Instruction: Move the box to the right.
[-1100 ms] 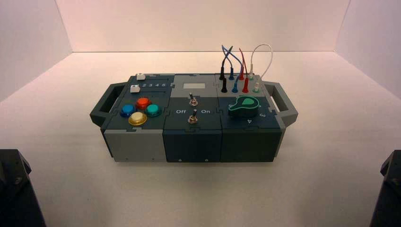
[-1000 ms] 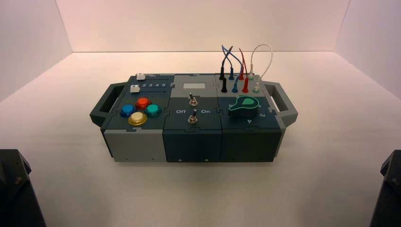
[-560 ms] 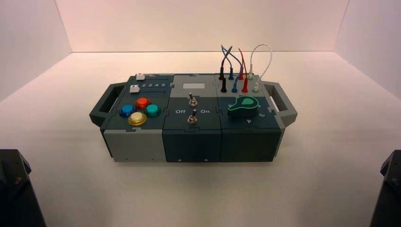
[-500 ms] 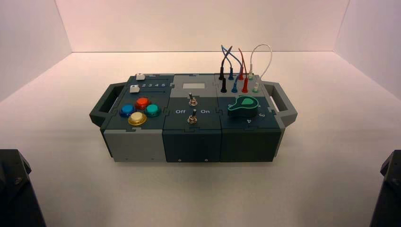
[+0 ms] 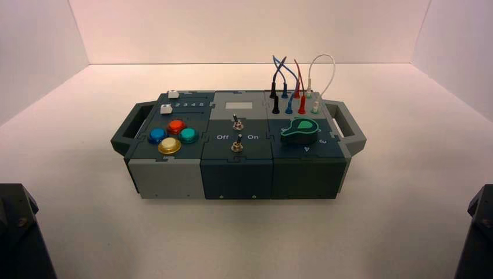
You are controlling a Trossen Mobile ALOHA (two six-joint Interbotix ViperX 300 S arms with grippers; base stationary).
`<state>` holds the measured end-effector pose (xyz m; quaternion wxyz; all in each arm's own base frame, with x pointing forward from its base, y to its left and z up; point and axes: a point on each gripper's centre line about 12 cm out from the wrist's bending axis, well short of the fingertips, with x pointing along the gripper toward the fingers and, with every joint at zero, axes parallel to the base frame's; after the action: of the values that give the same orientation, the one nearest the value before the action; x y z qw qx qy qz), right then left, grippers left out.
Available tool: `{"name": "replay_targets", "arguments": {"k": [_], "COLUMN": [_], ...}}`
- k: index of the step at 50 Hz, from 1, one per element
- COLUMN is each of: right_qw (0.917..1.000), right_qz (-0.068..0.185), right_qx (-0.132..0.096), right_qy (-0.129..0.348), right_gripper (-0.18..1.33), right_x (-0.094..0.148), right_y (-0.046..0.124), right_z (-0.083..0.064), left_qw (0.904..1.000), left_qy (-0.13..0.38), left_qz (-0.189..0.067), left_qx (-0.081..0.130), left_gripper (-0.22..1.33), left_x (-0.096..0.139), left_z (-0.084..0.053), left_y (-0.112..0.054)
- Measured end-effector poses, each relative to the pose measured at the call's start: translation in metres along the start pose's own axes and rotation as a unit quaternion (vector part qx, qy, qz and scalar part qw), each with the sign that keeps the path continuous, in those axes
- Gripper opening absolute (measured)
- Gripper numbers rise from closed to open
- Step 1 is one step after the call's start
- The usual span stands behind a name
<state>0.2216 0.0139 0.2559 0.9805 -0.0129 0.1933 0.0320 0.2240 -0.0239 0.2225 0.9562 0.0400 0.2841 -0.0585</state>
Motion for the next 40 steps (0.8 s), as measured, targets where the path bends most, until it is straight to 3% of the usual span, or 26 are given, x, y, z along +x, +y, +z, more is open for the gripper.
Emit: {"name": "replay_targets", "arguments": {"k": [12, 18, 27, 34, 40], "right_qw": [0.9971, 0.9894, 0.9777, 0.9752, 0.972], "right_qz": [0.047, 0.08, 0.085, 0.093, 0.097], "right_qx": [-0.025, -0.049, -0.056, -0.058, -0.06], "right_qy": [0.054, 0.11, 0.184, 0.192, 0.206], "right_gripper": [-0.14, -0.14, -0.14, -0.14, -0.14], "right_x": [0.002, -0.004, -0.01, -0.015, -0.017], "right_y": [0.023, 0.039, 0.04, 0.043, 0.044], "right_z": [-0.007, -0.012, -0.026, -0.029, -0.033], "left_qw": [0.9955, 0.9836, 0.9727, 0.9698, 0.96], "left_qy": [0.093, 0.175, 0.226, 0.237, 0.274], "left_qz": [-0.019, -0.035, -0.045, -0.049, -0.05], "left_qx": [0.009, 0.022, 0.026, 0.027, 0.027], "left_gripper": [-0.16, -0.16, -0.16, -0.16, -0.16], "left_x": [0.012, 0.024, 0.034, 0.037, 0.042], "left_z": [-0.012, -0.023, -0.035, -0.039, -0.05], "left_y": [-0.009, -0.017, -0.024, -0.027, -0.028]}}
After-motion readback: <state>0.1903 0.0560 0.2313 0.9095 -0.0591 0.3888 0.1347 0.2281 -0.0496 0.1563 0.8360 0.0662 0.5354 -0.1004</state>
